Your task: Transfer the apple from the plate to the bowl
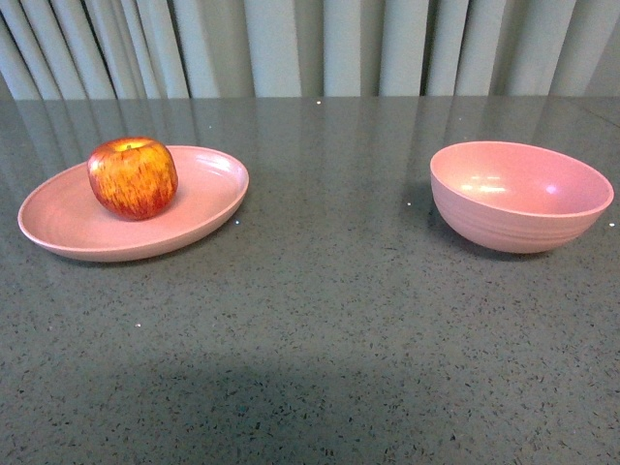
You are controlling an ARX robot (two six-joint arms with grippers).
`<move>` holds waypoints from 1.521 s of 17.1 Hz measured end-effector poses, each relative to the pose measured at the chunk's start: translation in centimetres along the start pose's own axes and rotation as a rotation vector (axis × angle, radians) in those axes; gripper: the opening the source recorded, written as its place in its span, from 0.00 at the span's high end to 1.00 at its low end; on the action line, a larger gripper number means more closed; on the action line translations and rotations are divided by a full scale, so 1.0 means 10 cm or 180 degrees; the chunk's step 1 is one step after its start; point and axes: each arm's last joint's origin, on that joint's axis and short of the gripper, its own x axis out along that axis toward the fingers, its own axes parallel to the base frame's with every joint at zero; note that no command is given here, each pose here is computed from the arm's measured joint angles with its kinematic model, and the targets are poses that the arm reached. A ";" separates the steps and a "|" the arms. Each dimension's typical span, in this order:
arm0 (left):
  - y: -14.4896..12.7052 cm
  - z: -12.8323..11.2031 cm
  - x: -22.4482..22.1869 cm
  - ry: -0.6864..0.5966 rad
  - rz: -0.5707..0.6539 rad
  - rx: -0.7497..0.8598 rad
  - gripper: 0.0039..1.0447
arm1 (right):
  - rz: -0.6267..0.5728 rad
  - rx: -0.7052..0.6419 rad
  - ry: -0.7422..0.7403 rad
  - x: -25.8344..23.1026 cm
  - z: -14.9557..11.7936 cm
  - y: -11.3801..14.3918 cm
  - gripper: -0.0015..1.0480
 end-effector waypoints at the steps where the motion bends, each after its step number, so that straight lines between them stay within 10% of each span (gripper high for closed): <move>1: 0.00 0.00 0.00 -0.0001 0.0000 0.0000 0.06 | 0.0000 0.0000 0.0000 0.00 0.00 0.00 0.06; 26: 0.00 0.00 0.00 -0.0001 0.0000 0.0000 0.06 | 0.0000 0.0000 0.0000 0.00 0.00 0.00 0.06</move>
